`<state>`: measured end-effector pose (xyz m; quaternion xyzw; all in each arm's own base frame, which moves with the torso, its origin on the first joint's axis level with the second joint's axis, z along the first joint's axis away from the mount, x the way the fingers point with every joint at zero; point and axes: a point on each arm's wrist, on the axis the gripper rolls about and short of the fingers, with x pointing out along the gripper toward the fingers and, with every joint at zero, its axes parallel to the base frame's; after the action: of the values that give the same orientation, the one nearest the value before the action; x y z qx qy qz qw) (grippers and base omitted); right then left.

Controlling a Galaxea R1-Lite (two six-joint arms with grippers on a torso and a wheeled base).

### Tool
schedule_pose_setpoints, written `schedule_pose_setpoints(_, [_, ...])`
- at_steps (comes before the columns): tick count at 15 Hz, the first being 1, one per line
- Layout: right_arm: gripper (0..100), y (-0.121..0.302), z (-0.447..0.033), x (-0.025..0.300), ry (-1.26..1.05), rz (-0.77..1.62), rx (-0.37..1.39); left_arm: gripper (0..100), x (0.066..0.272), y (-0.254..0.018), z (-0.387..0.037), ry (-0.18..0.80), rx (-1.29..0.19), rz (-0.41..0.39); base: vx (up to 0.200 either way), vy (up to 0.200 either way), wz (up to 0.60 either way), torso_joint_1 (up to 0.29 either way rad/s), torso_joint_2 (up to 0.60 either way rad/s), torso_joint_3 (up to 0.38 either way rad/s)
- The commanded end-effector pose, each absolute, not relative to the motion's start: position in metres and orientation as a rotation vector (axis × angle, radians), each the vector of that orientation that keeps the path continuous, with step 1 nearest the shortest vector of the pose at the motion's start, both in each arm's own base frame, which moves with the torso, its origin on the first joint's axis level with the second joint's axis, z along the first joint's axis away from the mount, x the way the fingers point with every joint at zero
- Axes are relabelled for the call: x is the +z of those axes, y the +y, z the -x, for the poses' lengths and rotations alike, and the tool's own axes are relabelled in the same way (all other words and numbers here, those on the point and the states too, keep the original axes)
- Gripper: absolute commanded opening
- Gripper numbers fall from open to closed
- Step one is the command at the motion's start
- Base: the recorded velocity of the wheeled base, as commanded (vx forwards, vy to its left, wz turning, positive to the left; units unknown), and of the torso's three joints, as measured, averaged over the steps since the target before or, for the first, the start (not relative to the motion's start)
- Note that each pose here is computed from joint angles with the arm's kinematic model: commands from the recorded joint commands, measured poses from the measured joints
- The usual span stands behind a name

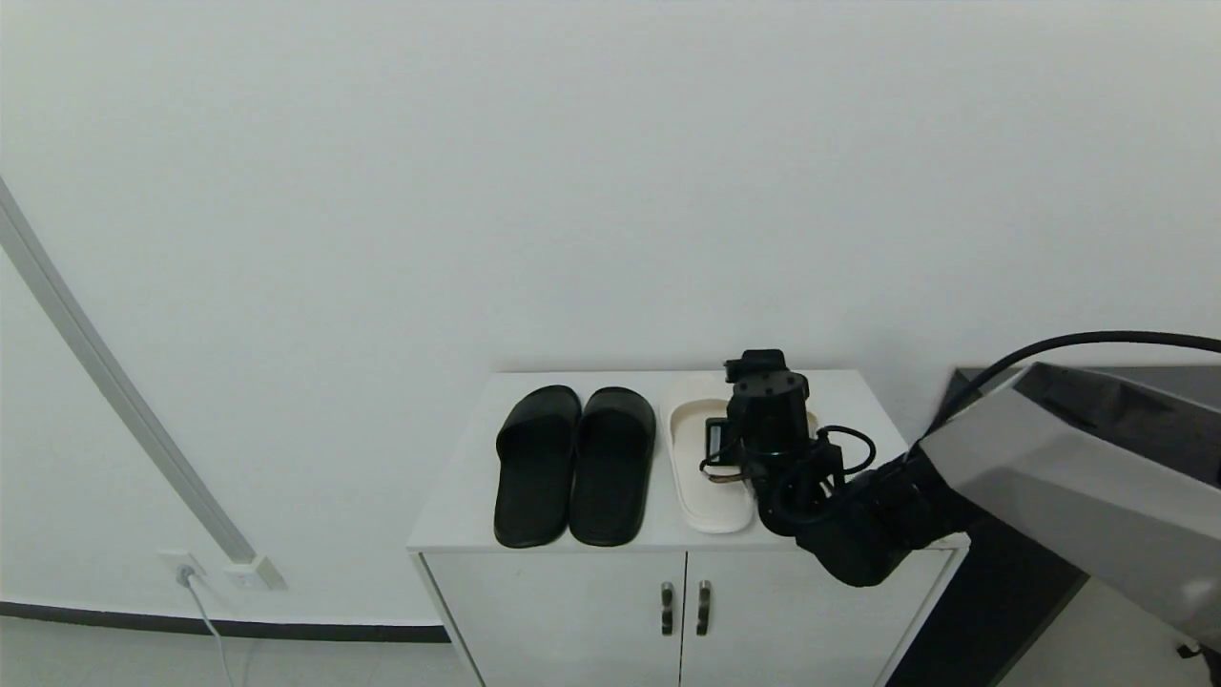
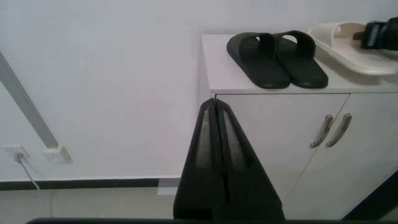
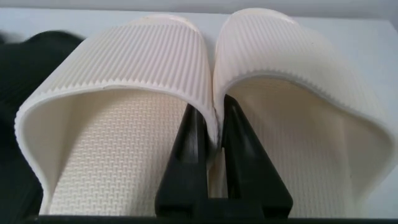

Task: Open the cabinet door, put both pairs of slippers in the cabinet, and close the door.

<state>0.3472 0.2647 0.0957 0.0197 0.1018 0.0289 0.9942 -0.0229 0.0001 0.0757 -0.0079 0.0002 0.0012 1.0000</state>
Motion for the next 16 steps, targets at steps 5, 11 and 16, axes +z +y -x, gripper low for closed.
schedule_pose_setpoints(5, [0,0.184,-0.220,0.166,0.136,-0.011,0.559,0,0.075,0.000,0.023,0.002,0.003,0.015,0.000,0.000,0.00,0.000,0.00,0.000])
schedule_pose_setpoints(11, [0,0.159,-0.182,0.163,0.212,-0.001,0.775,0,0.075,0.000,0.023,0.000,0.003,0.015,0.000,0.000,0.00,0.000,0.00,0.000])
schedule_pose_setpoints(16, [0,0.159,-0.182,0.157,0.244,0.010,0.788,0,0.075,0.000,0.023,0.002,0.002,0.015,-0.160,0.000,0.00,0.004,0.00,0.003])
